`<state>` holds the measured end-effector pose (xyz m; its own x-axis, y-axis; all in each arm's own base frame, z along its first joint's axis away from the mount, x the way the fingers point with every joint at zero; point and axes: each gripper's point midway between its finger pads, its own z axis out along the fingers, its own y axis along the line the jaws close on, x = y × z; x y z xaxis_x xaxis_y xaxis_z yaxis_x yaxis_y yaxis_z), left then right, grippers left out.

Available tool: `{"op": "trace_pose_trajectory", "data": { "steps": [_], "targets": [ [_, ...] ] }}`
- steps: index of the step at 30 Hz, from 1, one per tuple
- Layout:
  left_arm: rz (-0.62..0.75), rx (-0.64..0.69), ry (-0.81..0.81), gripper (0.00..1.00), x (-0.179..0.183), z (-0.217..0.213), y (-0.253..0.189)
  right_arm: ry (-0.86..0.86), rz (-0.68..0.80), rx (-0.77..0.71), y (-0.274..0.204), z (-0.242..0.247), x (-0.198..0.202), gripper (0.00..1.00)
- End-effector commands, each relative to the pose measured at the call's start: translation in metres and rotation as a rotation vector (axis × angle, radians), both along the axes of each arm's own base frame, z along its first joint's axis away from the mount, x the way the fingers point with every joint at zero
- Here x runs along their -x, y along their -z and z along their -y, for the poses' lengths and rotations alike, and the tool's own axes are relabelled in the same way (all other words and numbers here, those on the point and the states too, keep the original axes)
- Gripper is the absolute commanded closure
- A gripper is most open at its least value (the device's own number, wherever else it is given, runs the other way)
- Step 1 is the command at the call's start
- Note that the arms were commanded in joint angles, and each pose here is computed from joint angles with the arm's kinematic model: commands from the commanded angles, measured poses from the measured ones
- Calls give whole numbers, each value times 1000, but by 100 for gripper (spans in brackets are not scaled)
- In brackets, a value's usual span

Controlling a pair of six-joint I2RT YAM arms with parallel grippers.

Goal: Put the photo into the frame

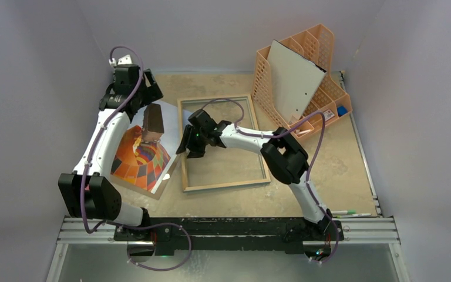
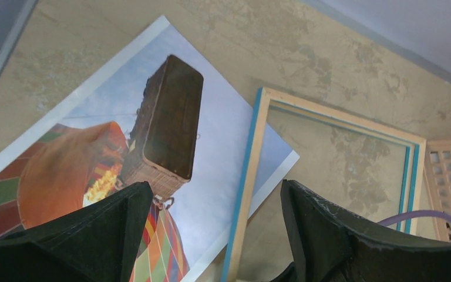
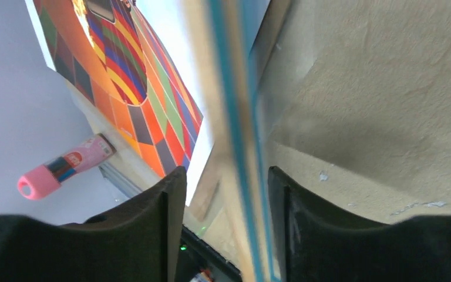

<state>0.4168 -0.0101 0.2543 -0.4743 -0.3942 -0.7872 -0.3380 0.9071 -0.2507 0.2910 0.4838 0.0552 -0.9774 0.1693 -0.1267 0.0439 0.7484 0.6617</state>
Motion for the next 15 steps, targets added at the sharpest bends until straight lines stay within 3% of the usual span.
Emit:
{"op": "trace_pose_trajectory", "data": {
  "steps": [1, 5, 9, 15],
  "targets": [
    [-60, 39, 53, 14, 7, 10, 28, 58, 43, 37, -30, 11, -11, 35],
    [-107, 75, 71, 12, 15, 16, 46, 76, 145, 27, -64, 25, -18, 22],
    [-135, 143, 109, 12, 19, 29, 62, 109, 262, 61, -90, 54, -33, 22],
    [-171, 267, 171, 13, 28, 53, 87, 213, 417, 226, -93, 154, -70, 28]
  ]
}}
